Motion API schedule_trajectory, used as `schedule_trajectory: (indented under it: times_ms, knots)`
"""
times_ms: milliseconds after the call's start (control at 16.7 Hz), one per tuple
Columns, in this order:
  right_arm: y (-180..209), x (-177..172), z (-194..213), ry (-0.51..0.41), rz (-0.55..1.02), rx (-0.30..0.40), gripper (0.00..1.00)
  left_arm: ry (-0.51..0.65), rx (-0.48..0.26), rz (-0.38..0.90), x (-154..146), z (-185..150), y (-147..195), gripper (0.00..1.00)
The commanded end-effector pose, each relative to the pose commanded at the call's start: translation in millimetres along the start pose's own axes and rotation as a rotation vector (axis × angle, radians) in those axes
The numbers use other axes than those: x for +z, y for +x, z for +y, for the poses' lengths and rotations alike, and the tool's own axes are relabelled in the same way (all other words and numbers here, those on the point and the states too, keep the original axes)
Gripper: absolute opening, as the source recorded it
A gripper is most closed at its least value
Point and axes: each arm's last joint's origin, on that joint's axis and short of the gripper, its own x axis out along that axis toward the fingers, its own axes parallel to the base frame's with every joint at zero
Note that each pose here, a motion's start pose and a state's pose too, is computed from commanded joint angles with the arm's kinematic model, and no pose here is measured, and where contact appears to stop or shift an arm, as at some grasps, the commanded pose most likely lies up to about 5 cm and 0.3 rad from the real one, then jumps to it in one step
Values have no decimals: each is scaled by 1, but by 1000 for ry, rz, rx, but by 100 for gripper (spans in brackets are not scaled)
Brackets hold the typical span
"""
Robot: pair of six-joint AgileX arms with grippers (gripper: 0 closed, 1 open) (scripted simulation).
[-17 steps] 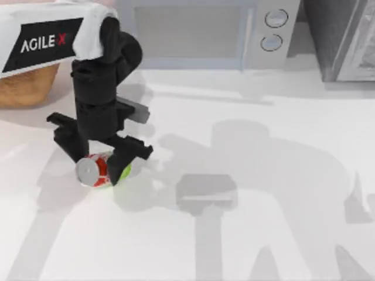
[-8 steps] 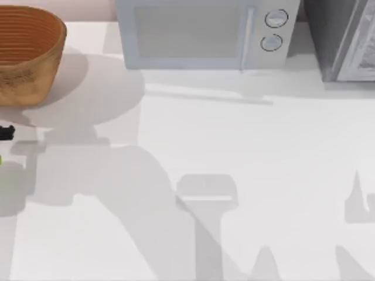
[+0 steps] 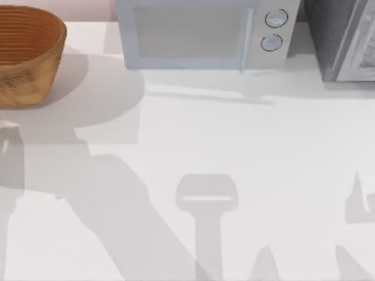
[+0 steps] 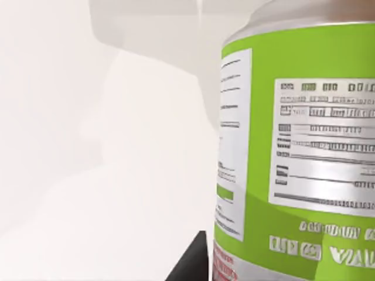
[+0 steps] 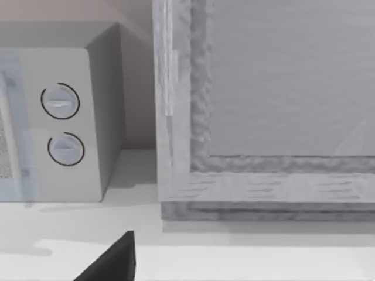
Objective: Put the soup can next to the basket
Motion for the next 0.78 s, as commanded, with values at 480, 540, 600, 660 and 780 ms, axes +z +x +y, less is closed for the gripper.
schedule_trajectory:
  times_ms: [480, 540, 600, 660, 780]
  knots:
    - [0, 0, 0, 0, 0, 0, 100, -23, -2, -7, -12, 18, 2, 0]
    - [0, 0, 0, 0, 0, 0, 100, -22, -6, -1, -12, 16, 2, 0]
    - [0, 0, 0, 0, 0, 0, 100, -16, -8, 5, -10, 12, 4, 0]
    - [0, 0, 0, 0, 0, 0, 100, -7, -7, 8, -7, 7, 5, 0]
    - [0, 0, 0, 0, 0, 0, 100, 1, -1, 2, -1, 1, 8, 0]
